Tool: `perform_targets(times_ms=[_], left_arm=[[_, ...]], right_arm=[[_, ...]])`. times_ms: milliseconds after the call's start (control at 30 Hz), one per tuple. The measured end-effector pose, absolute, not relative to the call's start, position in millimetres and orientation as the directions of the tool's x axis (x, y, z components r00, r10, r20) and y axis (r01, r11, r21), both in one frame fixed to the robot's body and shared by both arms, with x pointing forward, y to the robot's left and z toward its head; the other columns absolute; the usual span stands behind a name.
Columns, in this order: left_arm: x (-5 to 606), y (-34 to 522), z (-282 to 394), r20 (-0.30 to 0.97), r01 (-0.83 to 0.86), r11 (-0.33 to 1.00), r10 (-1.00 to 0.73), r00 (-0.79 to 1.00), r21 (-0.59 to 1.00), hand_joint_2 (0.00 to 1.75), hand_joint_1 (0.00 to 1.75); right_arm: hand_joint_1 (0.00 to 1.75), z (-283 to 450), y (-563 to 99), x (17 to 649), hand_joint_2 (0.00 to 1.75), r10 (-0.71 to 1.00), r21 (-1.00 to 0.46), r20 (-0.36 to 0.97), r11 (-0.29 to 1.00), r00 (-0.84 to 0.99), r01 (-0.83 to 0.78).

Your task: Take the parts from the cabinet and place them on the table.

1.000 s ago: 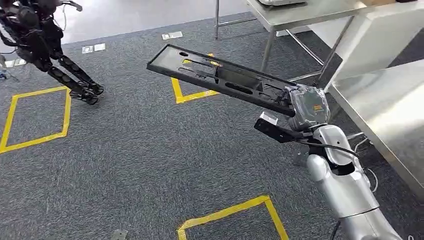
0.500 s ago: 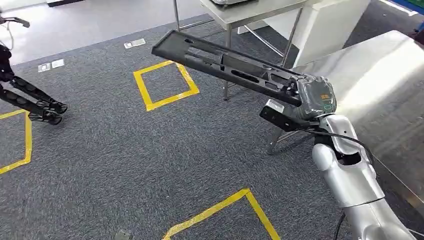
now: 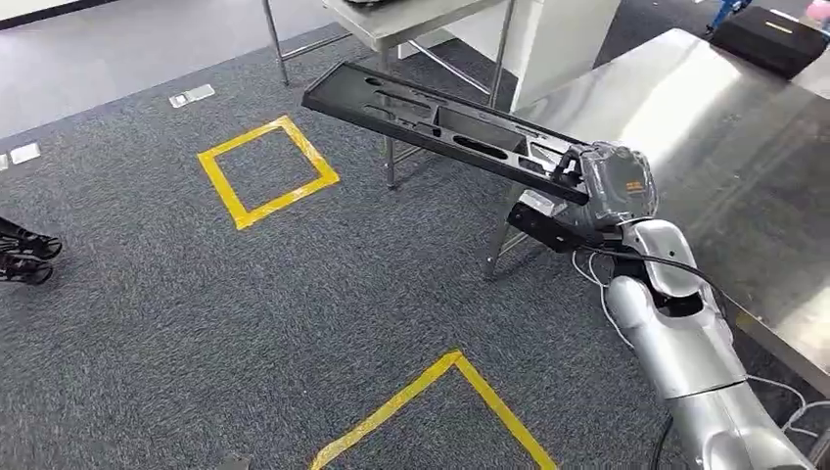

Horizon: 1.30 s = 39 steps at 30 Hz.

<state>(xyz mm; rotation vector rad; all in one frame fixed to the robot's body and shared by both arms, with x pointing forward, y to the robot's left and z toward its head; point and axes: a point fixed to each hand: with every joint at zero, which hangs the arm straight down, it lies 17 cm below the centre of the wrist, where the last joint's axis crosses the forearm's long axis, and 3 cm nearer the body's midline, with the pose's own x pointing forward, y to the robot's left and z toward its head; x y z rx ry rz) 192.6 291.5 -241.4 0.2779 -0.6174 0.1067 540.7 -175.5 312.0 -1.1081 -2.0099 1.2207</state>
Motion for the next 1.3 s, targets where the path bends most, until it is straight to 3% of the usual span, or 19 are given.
perform_targets(times_ms=[367,1300], left_arm=[[185.7,290.6,-243.3,0.579,-0.185,0.957,0.023,0.815,0.222,1.75,0.00],[185.4,292.3,-242.6,0.591,-0.197,0.957,0.035,0.806,0.212,1.75,0.00]], right_arm=[[1.75,316.9,-185.3,551.2,1.75,0.874,-0.895,0.011,0.225,-0.487,0.384],[1.75,328.9,-282.8,580.1,1.75,0.960,-0.893,-0.013,0.115,-0.281,0.436]])
